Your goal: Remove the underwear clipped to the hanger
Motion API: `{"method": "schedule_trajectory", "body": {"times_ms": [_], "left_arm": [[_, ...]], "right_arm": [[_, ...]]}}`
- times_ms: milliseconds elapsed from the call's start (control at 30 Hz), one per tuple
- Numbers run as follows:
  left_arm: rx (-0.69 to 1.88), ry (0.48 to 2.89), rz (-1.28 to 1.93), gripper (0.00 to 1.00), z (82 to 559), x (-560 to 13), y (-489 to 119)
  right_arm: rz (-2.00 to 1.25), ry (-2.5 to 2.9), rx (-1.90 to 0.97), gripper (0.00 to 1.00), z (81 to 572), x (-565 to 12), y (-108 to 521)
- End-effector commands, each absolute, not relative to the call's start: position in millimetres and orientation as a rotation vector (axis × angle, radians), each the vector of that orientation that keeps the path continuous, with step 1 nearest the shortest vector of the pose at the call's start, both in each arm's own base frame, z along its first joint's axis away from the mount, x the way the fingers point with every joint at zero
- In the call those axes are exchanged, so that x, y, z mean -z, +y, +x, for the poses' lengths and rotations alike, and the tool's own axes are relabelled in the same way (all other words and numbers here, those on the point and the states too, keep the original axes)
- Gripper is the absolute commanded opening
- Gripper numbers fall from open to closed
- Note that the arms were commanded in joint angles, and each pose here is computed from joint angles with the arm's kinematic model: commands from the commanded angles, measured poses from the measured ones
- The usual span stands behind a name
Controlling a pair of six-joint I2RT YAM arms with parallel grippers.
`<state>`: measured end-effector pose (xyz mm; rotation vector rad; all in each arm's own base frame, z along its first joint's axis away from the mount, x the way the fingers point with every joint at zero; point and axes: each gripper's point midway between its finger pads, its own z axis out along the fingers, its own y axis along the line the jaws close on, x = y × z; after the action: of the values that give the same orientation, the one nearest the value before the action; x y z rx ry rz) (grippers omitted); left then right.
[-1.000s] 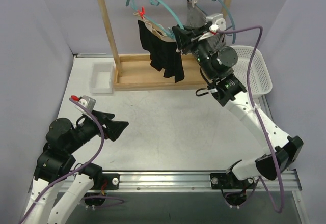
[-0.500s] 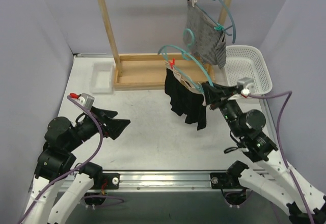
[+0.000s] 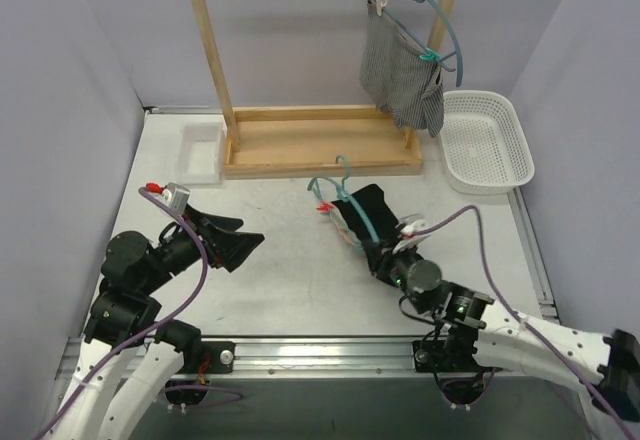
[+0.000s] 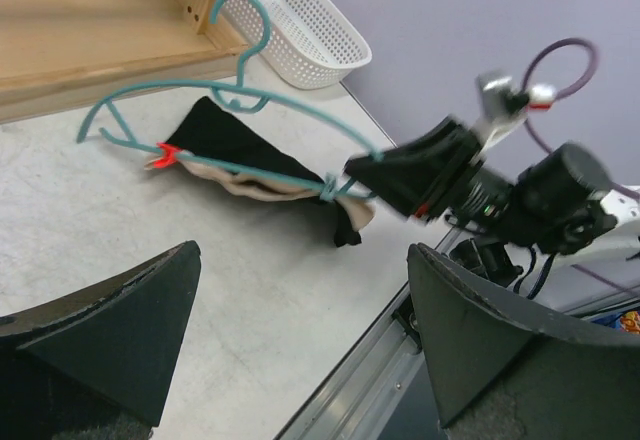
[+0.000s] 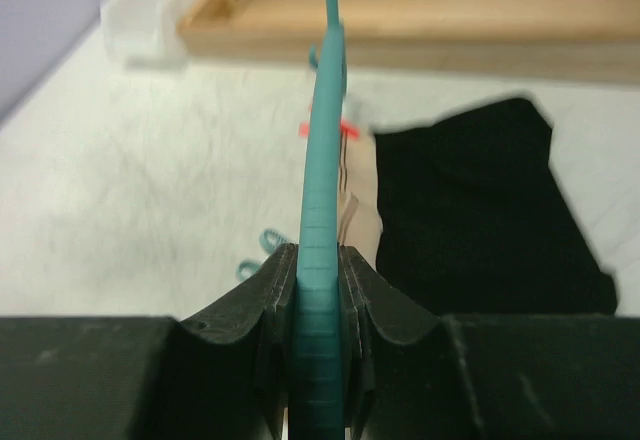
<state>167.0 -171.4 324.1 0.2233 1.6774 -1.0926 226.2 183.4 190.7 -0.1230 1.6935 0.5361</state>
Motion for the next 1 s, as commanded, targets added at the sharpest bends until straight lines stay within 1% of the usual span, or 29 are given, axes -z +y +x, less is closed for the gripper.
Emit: {"method": "schedule_trajectory", "body": {"times_ms": [0,33,67,100,133,167,233,267,433,500,567,600,667,700,767,833,867,900,967], "left_arm": [[1.12,1.602,0.228,0.94,161.7,-337.1,-171.4],[1.117,1.6,0.227,0.94,161.1,-335.5,-170.6],[1.117,1.603,0.223,0.94,159.6,-332.6,-169.9],[1.116,1.604,0.219,0.94,159.4,-331.1,-169.4],[1.12,1.605,0.218,0.94,158.6,-329.7,-169.4],[1.125,1.619,0.214,0.94,158.8,-324.8,-170.1],[1.139,1.642,0.206,0.94,159.7,-318.5,-172.0],[1.147,1.665,0.203,0.94,160.2,-311.0,-173.6],[1.207,1.774,0.142,0.95,163.3,-285.0,-180.3],[1.244,1.804,0.131,0.98,161.5,-275.2,-183.8],[1.256,1.813,0.122,0.98,159.9,-271.4,-184.1],[1.26,1.817,0.121,0.98,158.9,-269.0,-184.5],[1.254,1.815,0.112,0.98,157.5,-268.4,-182.6],[1.25,1.814,0.115,0.98,156.8,-268.5,-181.9],[1.238,1.822,0.107,0.98,156.6,-265.9,-180.4],[1.226,1.85,0.098,0.98,158.9,-259.5,-180.3],[1.218,1.874,0.088,0.98,160.0,-254.4,-179.9],[1.213,1.89,0.09,0.98,161.2,-250.9,-180.4],[1.195,1.969,0.065,0.98,165.9,-234.4,-181.2]], "right_arm": [[-0.028,1.677,-0.558,0.0,210.4,-173.6,210.5],[-0.048,1.671,-0.636,0.0,188.9,-172.9,232.5],[-0.019,1.697,-0.548,0.0,188.5,-153.6,231.0],[-0.012,1.705,-0.545,0.0,181.4,-145.3,236.0],[0.022,1.711,-0.611,0.0,171.5,-142.8,248.2],[0.021,1.738,-0.584,0.0,169.2,-124.9,252.8],[0.086,1.739,-0.63,0.0,168.2,-114.6,259.2],[0.104,1.764,-0.636,0.0,166.0,-98.9,263.9],[0.26,1.793,-0.69,0.0,167.7,-72.1,275.0],[0.308,1.83,-0.71,0.0,165.1,-55.3,281.5],[0.309,1.874,-0.713,0.0,161.2,-38.2,287.8],[0.363,1.883,-0.751,0.0,159.5,-33.7,290.1],[0.368,1.911,-0.753,0.0,155.0,-15.3,284.6],[0.405,1.897,-0.814,0.0,153.6,-18.7,289.6],[0.406,1.92,-0.83,0.0,150.2,-5.6,286.6],[0.45,1.904,-0.904,0.0,149.0,-9.2,292.7],[0.45,1.913,-0.897,0.0,148.5,-1.9,289.3],[0.481,1.891,-0.953,0.0,147.8,-7.9,289.6],[0.506,1.883,-0.971,0.0,148.5,-3.7,282.6]]}}
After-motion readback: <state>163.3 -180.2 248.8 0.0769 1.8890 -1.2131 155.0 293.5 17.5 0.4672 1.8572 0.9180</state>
